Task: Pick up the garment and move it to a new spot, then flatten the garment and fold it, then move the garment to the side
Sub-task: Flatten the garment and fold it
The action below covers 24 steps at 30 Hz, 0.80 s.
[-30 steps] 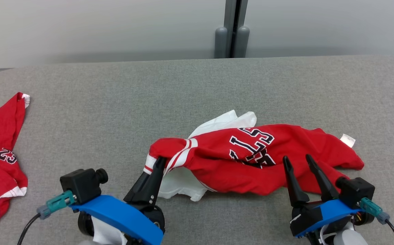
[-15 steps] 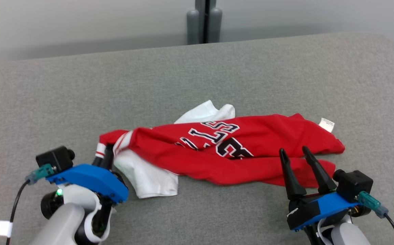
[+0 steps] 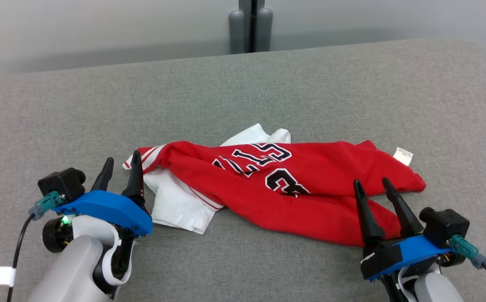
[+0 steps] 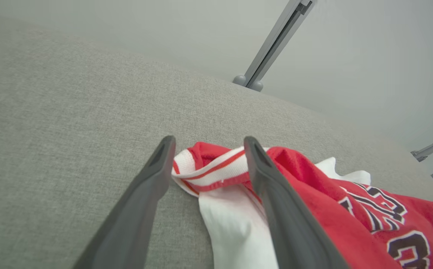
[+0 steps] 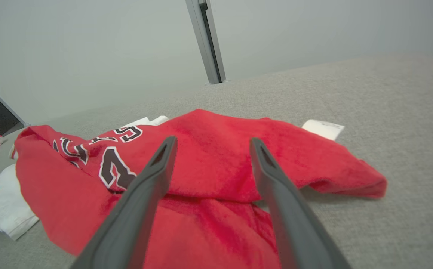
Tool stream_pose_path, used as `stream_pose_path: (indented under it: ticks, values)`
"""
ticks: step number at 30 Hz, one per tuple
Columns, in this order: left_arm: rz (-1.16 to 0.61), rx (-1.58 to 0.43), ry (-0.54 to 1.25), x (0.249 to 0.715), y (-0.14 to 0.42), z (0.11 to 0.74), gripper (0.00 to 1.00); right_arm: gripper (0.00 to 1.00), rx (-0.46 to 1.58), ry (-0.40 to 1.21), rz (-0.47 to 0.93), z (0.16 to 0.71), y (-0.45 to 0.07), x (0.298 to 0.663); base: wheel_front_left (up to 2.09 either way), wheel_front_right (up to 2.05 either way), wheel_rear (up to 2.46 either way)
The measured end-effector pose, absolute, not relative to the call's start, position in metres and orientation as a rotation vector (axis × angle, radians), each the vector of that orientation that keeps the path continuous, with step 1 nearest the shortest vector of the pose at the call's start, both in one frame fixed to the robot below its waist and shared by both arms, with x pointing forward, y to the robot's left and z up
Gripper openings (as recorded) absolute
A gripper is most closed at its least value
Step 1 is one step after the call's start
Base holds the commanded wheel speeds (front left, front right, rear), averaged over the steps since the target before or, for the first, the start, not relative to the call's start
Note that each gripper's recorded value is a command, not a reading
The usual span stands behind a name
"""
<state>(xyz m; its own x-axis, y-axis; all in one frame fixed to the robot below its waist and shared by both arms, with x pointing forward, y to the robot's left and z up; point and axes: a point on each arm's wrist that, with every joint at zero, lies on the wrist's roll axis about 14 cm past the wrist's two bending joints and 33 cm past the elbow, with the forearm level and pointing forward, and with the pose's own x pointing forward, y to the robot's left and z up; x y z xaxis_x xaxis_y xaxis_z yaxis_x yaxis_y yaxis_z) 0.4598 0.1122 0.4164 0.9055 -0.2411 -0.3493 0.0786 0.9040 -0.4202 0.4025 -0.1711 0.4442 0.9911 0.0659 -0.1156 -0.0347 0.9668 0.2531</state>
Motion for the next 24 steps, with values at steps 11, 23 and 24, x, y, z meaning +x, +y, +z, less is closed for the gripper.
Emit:
stream_pose_path:
  ticks: [11, 23, 24]
  values:
    - [-0.163, -0.395, 0.156, 0.427, 0.143, 0.469, 1.0, 1.0, 0.237, 0.076, 0.09, 0.466, -0.161, 0.405, 0.0, 0.0, 0.0]
    - [-0.085, -0.28, 0.083, 0.386, 0.172, 0.477, 1.0, 1.0, 0.2, 0.099, 0.057, 0.47, -0.175, 0.398, 0.0, 0.0, 0.0]
    - [-0.084, -0.277, 0.086, 0.385, 0.172, 0.476, 1.0, 1.0, 0.188, 0.111, 0.045, 0.468, -0.18, 0.398, 0.0, 0.0, 0.0]
